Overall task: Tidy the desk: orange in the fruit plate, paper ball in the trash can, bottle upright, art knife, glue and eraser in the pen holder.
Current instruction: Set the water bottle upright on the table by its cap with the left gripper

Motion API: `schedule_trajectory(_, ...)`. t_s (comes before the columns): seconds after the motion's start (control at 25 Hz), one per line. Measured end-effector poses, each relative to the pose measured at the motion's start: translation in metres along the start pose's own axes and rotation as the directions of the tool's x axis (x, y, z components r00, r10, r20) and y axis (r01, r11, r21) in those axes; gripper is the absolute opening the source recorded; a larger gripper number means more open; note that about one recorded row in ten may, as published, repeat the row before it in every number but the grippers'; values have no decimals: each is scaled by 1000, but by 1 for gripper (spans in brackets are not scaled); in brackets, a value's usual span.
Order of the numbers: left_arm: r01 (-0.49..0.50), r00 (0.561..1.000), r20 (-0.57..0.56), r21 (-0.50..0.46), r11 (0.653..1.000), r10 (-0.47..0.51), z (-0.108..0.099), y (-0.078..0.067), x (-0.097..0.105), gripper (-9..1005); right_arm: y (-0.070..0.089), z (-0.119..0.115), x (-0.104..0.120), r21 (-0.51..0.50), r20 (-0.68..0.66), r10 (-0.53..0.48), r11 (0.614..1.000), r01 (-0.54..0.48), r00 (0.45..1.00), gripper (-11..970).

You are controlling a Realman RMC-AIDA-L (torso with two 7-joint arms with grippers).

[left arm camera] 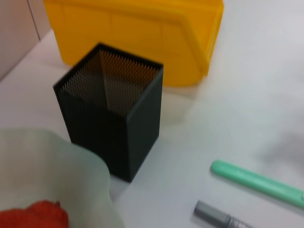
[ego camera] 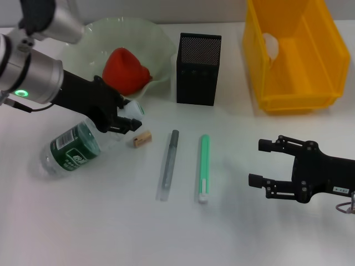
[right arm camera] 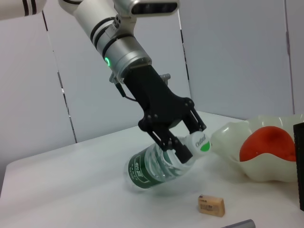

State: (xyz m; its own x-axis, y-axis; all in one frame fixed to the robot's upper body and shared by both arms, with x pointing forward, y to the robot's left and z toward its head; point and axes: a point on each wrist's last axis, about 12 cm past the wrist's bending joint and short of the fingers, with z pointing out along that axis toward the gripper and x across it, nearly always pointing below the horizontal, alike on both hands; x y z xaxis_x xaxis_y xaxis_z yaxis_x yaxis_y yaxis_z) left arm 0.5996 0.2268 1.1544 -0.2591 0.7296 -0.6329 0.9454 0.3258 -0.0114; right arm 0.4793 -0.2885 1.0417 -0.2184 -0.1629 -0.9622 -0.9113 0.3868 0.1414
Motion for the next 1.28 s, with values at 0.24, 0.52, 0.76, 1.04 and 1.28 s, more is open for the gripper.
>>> schedule_trajectory(0.24, 6, 998, 68, 3, 1000, -6, -10, -1, 3, 447, 1, 0, -1, -9, 7, -3, 1000, 3, 1000, 825)
schedule_trajectory(0.52, 19, 992, 126, -3, 1000, -18, -17, -3, 7, 446, 2, -1, 0, -12, 5, -1, 1000, 1, 1000, 825)
schedule_trajectory(0.76, 43, 977, 210, 3, 999, -43, -27, -6, 14, 444, 3, -1, 1, -14, 4, -1, 1000, 1, 1000, 824)
schedule_trajectory(1.04, 69, 955, 290, -1, 998, -66, -41, -9, 25, 441, 5, -1, 1, -24, 6, 1, 1000, -1, 1000, 824)
schedule_trajectory(1.28, 86, 940, 331, -4, 996, -80, -48, -12, 36, 444, 5, -1, 1, -29, 6, 1, 1000, -1, 1000, 824)
